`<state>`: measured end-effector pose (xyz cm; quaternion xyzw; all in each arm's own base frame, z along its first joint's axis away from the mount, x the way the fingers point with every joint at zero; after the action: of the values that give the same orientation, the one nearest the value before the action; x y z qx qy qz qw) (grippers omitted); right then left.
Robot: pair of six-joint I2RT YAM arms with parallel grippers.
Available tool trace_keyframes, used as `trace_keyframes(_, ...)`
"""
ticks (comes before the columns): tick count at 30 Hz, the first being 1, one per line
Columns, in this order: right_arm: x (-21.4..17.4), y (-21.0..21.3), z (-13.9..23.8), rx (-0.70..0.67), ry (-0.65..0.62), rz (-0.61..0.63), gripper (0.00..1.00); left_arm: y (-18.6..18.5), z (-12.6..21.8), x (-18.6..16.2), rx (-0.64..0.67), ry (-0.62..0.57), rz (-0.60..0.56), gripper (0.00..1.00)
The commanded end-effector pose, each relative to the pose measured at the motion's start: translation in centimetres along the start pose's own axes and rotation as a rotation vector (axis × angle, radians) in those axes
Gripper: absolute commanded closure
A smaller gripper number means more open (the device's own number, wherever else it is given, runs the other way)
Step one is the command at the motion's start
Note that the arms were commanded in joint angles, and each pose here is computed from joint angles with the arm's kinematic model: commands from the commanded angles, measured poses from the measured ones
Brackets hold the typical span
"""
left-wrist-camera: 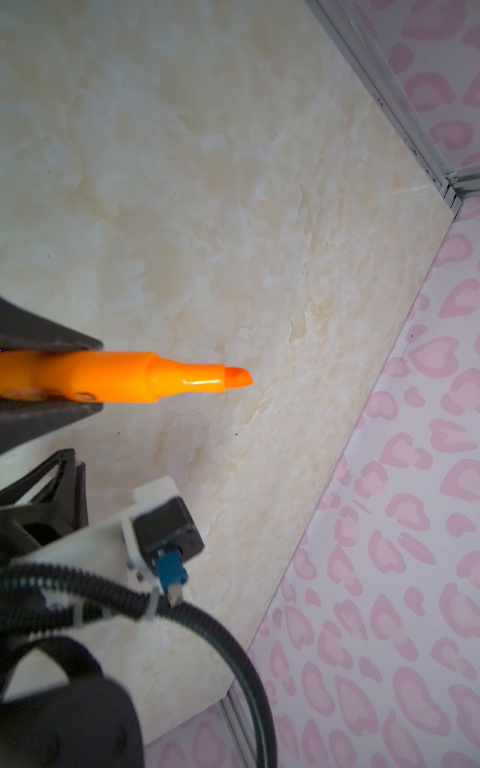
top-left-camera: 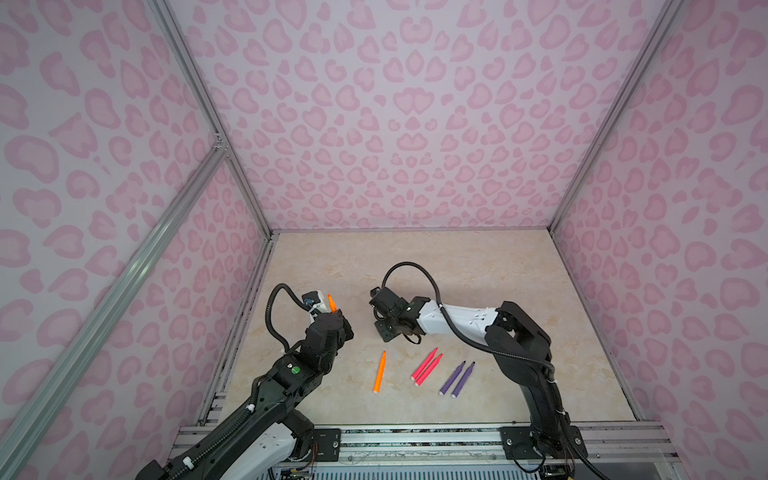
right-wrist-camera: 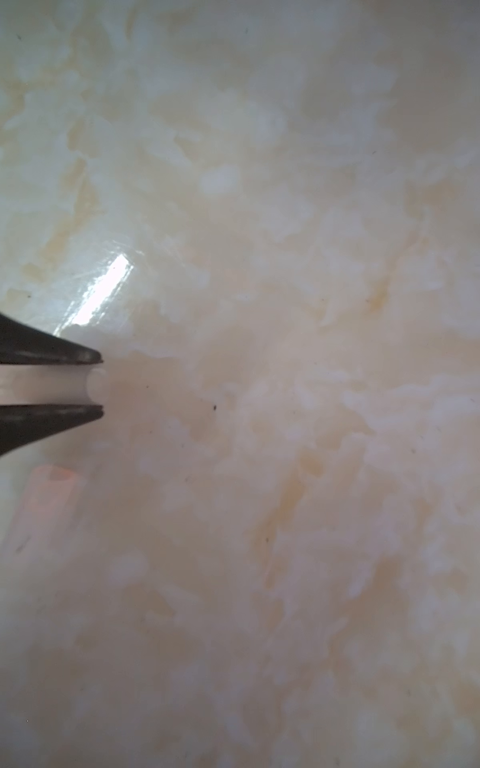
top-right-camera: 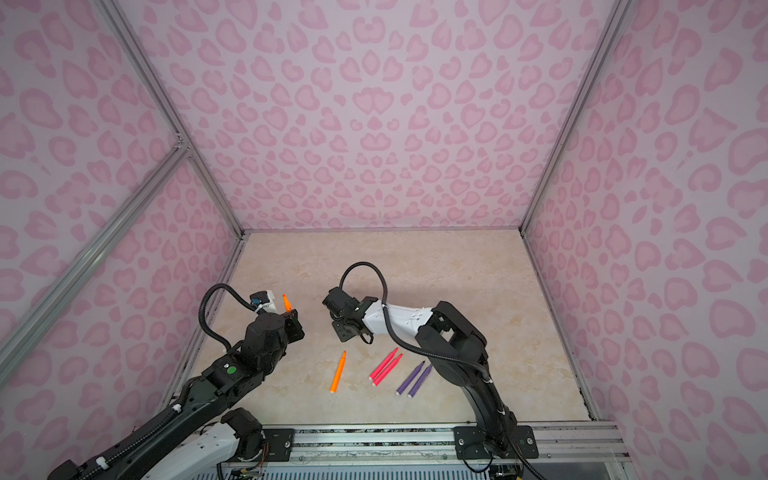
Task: Insert the pens into the pen caps
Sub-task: 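Lift the cap with the right gripper while the left holds the highlighter upright, then move the held cap above the highlighter tip with the right gripper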
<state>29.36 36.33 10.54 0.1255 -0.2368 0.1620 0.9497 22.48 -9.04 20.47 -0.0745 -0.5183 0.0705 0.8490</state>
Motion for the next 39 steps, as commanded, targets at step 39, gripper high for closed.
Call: trace_keyframes(39,6.5,-7.0,21.2,0.409,-0.715,-0.592,1.00,-14.1,2.4,-1.8,-0.705,-0.013,-0.325,0.96)
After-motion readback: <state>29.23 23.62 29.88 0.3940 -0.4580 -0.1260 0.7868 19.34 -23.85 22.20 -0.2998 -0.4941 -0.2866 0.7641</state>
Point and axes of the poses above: each gripper's point midway between its finger pads, its own z axis back along the fingers, its own y axis along the line the jaws close on, x = y × z, the point moved 6 cm from there along z, back along the fingers, and after that the axes turned 11 degrees about -z, right-handed, at the moved point
